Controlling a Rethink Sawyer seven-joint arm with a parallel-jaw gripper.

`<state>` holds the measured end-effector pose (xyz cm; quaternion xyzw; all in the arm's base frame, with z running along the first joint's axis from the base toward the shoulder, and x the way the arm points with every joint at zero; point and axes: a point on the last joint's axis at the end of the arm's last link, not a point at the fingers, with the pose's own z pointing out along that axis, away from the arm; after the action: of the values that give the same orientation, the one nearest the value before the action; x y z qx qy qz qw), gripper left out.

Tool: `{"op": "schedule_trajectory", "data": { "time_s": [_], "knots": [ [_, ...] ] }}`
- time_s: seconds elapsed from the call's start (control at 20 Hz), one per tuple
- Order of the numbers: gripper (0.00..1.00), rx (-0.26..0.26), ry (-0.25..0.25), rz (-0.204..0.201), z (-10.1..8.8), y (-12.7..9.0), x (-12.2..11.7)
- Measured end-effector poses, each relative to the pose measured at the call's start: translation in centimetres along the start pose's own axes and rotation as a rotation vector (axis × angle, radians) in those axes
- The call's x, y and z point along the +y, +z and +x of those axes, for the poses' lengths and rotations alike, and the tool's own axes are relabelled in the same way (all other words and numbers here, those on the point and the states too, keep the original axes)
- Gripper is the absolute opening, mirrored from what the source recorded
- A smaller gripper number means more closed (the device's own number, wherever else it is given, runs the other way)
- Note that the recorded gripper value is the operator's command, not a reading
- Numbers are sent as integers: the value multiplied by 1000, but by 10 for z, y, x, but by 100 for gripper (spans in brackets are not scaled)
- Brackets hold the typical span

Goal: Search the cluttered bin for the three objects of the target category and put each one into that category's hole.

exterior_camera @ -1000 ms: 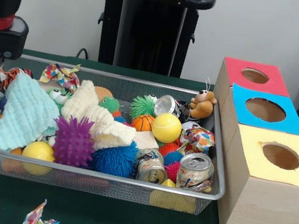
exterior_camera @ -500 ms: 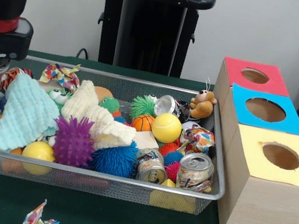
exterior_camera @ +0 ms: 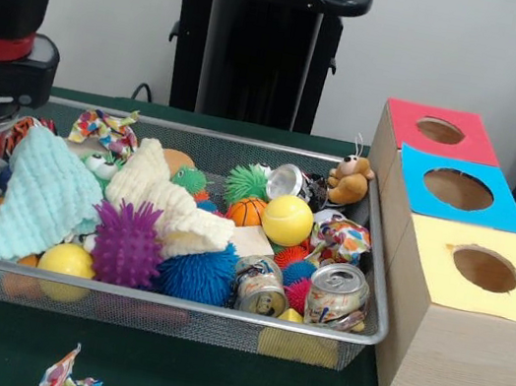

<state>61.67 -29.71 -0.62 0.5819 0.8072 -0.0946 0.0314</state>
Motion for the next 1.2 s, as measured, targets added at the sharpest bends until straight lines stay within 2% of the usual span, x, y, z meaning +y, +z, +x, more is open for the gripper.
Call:
{"op": "schedule_trajectory", "data": {
  "time_s": [0.45, 1.05, 1.1, 1.2],
  "knots": [
    [100, 38, 3, -1, 11, 20, 0],
    [100, 54, 18, -17, 8, 23, 0],
    [0, 54, 19, -17, 8, 23, 0],
    [0, 45, 15, -18, 7, 24, 0]
  ]
}}
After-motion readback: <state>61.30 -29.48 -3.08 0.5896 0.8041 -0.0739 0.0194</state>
